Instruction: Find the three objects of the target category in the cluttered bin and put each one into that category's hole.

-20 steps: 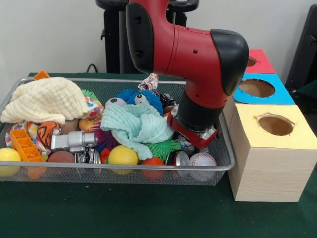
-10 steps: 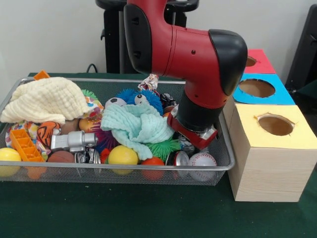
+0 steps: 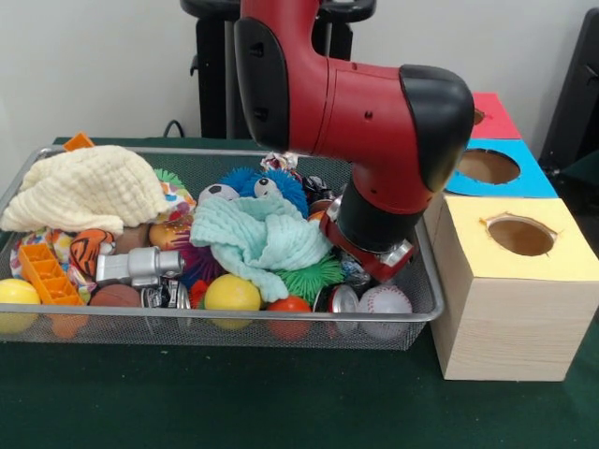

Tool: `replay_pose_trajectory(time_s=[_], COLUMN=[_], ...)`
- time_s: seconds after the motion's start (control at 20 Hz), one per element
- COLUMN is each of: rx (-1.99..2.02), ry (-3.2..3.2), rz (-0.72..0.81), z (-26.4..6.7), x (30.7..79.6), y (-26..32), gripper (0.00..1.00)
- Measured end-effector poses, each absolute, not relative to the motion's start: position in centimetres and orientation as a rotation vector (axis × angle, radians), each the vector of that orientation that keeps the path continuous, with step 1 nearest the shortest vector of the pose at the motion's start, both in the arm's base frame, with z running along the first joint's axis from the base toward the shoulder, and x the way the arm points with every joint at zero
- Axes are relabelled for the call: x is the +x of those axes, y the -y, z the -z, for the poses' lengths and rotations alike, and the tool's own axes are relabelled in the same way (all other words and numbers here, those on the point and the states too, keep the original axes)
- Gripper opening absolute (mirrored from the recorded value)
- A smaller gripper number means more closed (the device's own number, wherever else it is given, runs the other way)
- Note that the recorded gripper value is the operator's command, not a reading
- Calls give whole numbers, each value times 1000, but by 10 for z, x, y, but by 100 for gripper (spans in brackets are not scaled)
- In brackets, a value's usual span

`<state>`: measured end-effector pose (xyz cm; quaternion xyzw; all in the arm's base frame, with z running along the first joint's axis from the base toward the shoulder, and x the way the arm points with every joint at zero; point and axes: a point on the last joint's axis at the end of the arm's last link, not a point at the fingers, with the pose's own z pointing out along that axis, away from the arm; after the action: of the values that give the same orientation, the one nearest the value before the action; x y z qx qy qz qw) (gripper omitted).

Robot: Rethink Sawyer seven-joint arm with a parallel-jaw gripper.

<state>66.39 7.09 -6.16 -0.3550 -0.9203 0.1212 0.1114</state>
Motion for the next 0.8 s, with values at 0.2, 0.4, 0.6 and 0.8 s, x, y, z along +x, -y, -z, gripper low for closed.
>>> replay_pose_trajectory(time_s=[0.2,0.4,0.6,0.8], rx=[-1023,-1007,-1006,-1010], ry=[2576,2471,2401,2376], rz=[-384,-394,-370,-347], z=[63,66,68,69], x=[658,648,645,645], y=[-69,-68,-68,-66], gripper=[100,100,100,100])
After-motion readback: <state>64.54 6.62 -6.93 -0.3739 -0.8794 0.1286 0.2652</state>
